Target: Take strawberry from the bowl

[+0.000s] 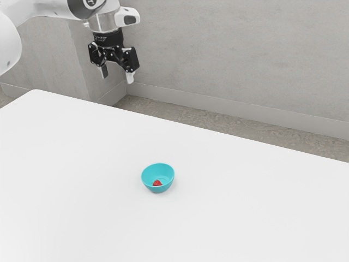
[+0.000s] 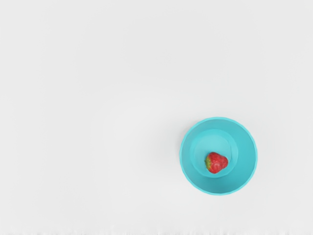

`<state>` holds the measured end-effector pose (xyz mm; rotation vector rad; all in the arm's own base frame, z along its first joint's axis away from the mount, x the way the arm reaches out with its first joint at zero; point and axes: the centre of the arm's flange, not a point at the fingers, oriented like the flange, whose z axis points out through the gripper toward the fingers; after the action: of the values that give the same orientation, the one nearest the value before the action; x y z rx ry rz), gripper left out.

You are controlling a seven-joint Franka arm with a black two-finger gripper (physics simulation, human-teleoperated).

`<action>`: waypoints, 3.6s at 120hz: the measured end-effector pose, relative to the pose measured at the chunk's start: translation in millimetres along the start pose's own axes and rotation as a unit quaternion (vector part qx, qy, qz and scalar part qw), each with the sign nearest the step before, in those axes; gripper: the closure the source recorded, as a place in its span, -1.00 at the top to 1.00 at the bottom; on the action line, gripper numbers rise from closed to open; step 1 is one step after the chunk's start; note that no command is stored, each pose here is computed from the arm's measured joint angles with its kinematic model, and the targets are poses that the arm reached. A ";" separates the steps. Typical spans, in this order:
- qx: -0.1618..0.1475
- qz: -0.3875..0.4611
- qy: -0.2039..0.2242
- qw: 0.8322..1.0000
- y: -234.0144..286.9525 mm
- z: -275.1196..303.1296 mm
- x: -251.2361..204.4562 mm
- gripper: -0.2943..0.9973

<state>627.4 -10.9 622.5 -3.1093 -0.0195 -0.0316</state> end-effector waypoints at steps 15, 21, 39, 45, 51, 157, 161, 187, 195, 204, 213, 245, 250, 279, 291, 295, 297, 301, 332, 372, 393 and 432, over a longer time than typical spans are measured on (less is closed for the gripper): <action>0.000 0.002 -0.007 1.000 0.1 1.0 -1.2 0.54; 0.000 0.003 -0.009 1.000 0.1 1.3 -1.6 0.54; 0.000 0.004 -0.012 1.000 0.1 1.7 -2.3 0.54; 0.000 0.005 -0.013 1.000 0.1 1.6 -2.8 0.54; -0.001 0.007 -0.014 1.000 1.2 1.7 -3.2 0.54; 0.019 0.047 -0.036 0.998 38.9 240.9 80.7 0.54; 0.017 0.062 -0.035 0.997 41.1 240.9 81.0 0.54; -0.006 0.235 -0.040 0.971 55.3 245.6 79.0 0.54; -0.006 0.285 -0.052 0.957 52.9 251.0 75.9 0.54; -0.006 0.336 -0.064 0.940 51.4 258.9 72.2 0.54; -0.008 0.378 -0.079 0.922 48.7 275.2 65.7 0.54; -0.017 0.516 -0.068 0.854 73.1 294.4 69.2 0.54; -0.018 0.532 -0.066 0.844 76.7 295.2 70.4 0.54; -0.038 0.590 -0.075 0.803 70.1 306.8 46.7 0.54; -0.042 0.610 -0.075 0.788 67.9 315.6 37.7 0.54; -0.043 0.616 -0.077 0.783 67.3 319.7 34.0 0.54; -0.044 0.619 -0.078 0.780 67.1 321.8 32.1 0.54; -0.045 0.625 -0.079 0.775 66.8 325.3 28.8 0.54; -0.032 0.669 -0.066 0.740 73.3 311.3 28.1 0.53; -0.034 0.703 -0.062 0.708 86.6 308.5 16.4 0.46; -0.034 0.712 -0.062 0.698 90.7 312.1 15.2 0.17; -0.047 0.717 -0.069 0.692 93.2 347.9 12.8 -0.02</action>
<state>648.4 -92.7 272.2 -2.2354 2.2782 0.2342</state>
